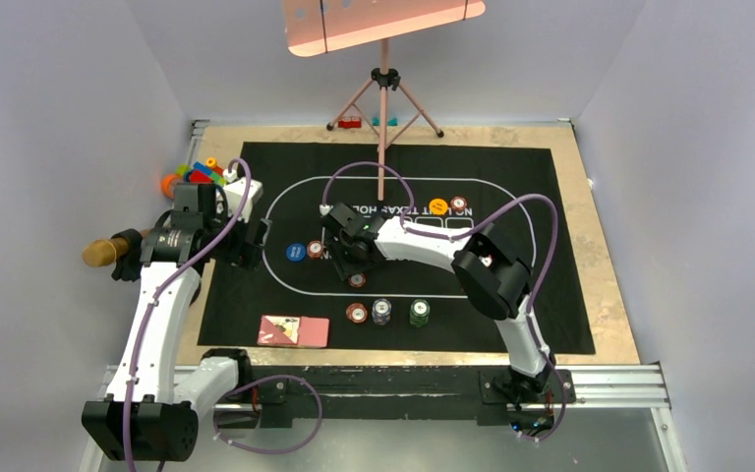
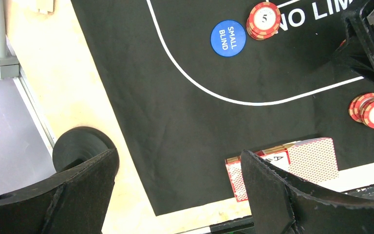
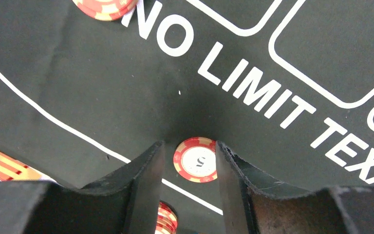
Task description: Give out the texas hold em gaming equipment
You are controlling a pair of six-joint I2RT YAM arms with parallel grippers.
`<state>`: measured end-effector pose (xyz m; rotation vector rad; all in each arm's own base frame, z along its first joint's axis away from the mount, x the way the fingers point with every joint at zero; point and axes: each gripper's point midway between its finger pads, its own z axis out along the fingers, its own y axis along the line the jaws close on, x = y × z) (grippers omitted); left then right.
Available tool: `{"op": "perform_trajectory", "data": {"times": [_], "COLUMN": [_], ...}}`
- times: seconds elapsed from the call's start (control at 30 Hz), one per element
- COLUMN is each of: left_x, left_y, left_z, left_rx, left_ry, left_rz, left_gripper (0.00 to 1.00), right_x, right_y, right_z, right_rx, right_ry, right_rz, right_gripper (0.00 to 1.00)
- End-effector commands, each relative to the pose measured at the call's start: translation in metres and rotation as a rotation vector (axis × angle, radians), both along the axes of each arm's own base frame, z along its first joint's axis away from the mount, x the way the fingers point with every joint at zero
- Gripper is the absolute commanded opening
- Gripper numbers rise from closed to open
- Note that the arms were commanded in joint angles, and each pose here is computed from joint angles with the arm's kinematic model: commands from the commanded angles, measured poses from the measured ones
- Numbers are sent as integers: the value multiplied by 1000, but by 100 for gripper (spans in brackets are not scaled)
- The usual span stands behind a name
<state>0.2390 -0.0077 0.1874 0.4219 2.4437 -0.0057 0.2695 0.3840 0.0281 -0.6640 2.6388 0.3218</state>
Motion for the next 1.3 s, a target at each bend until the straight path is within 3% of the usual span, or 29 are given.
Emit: {"op": "perform_trajectory", "data": {"times": [0.0,0.33,0.57,0.73,0.97,1.27], "left_x": [3,3,3,2,2,2], "left_y": [4,3,3,4,5,6], "left_z": [5,5,5,6,5,3], "left_rx": [18,17,16,18,26,35], "left_ry": [-28,-29,-30,-32,-33,-35], "left_rz": [-1,-4,-4,-6,-9,-12], "left_gripper": [100,100,100,100,100,100], "right_x": [1,-8,5,13,-8,-60], "right_y": [1,-11,-17,-11,-14,-19], "right_z": [-5,-11,-6,6,-10,-13], "right_rx": [8,-11,-56,-43,-43,-1], "right_ry": [14,24,-36,-73,-7,116], "right_rz": [9,-7,-19,-19,-13,33], "right_gripper": [45,37,50,51,34,19]}}
